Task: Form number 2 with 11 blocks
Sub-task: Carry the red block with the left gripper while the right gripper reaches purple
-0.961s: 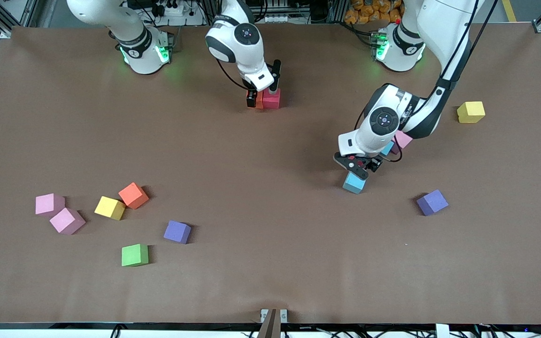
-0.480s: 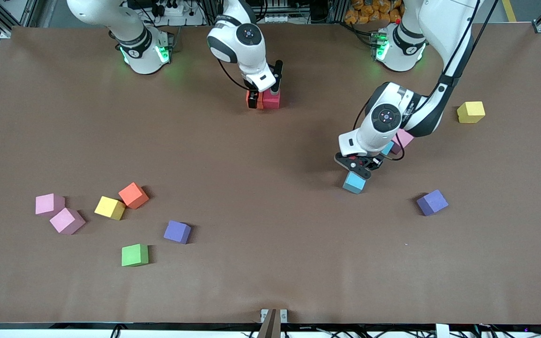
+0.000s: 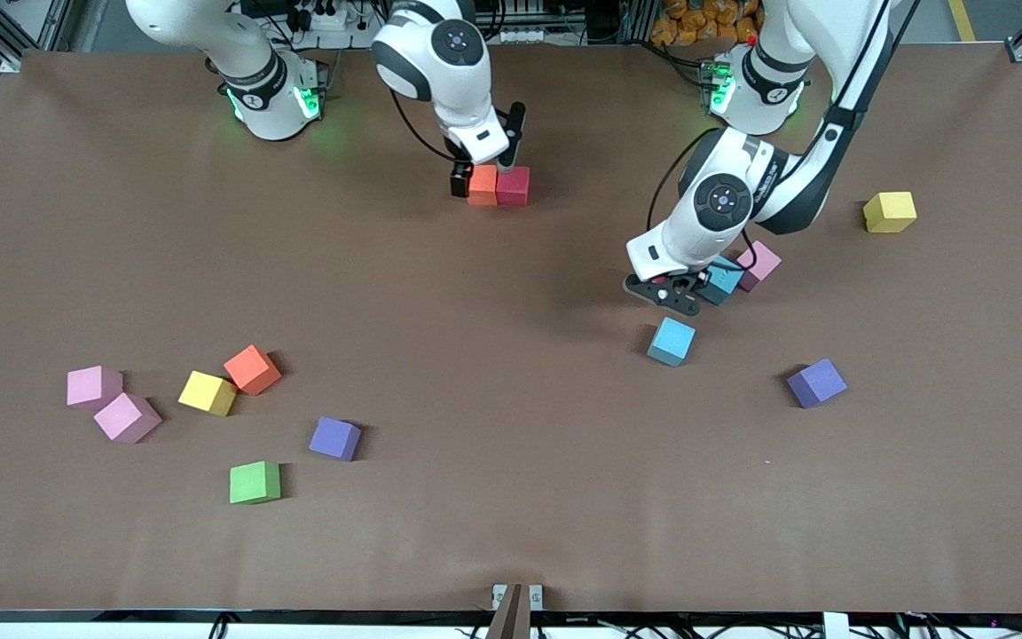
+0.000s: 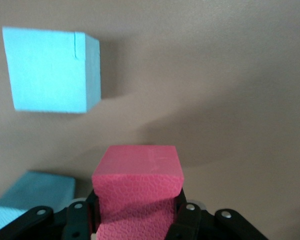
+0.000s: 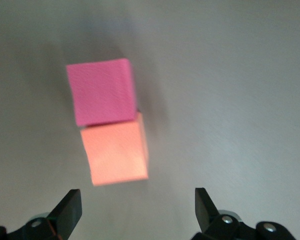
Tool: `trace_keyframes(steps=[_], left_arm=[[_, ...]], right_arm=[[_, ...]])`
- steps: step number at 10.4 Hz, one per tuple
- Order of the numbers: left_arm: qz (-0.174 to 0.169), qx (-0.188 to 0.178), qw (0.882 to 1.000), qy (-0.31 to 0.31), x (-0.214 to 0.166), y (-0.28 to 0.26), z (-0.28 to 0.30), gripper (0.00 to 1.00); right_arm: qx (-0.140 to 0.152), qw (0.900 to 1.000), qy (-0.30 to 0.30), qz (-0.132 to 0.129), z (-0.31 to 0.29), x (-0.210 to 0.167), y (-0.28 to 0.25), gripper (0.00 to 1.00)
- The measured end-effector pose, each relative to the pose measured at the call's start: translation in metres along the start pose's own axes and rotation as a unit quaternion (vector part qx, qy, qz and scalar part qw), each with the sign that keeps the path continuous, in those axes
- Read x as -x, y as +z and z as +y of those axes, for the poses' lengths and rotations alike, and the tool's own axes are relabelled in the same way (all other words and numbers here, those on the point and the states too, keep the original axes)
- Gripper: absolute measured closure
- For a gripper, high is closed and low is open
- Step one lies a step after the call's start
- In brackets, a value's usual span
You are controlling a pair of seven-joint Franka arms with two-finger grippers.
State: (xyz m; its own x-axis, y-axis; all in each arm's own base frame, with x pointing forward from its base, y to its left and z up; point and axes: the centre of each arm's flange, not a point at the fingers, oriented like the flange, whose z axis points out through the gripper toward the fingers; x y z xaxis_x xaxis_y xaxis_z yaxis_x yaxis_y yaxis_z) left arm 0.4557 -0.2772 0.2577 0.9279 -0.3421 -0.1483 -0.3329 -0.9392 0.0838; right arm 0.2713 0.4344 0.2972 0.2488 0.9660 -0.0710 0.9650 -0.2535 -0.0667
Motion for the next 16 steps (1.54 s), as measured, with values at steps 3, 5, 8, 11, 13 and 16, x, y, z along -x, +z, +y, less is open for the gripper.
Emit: trace_keyframes(steps=[3, 5, 8, 11, 13, 16], left_arm=[[-0.012, 0.009, 0.989, -0.15, 0.012, 0.003, 0.041, 0.44], [-0.018, 0.009, 0.965, -0.261, 0.023, 0.007, 0.076, 0.44], [-0.032, 0.006, 0.908, -0.417, 0.043, 0.015, 0.12, 0.44], [-0.024, 0.02, 0.82, -0.571, 0.057, 0.02, 0.16, 0.45], [-0.027, 0.018, 0.787, -0.616, 0.061, 0.025, 0.162, 0.45], [-0.035, 0.014, 0.746, -0.664, 0.067, 0.028, 0.165, 0.45]], right_arm=[[-0.008, 0.995, 0.097, 0.008, 0.094, 0.036, -0.059, 0.0], [-0.007, 0.979, 0.201, 0.028, 0.175, 0.072, -0.095, 0.0], [-0.007, 0.936, 0.348, 0.048, 0.297, 0.165, -0.143, 0.0], [0.009, 0.894, 0.441, 0.076, 0.383, 0.252, -0.166, 0.0], [0.008, 0.876, 0.474, 0.086, 0.417, 0.28, -0.17, 0.0], [-0.029, 0.837, 0.538, 0.091, 0.427, 0.288, -0.159, 0.0]])
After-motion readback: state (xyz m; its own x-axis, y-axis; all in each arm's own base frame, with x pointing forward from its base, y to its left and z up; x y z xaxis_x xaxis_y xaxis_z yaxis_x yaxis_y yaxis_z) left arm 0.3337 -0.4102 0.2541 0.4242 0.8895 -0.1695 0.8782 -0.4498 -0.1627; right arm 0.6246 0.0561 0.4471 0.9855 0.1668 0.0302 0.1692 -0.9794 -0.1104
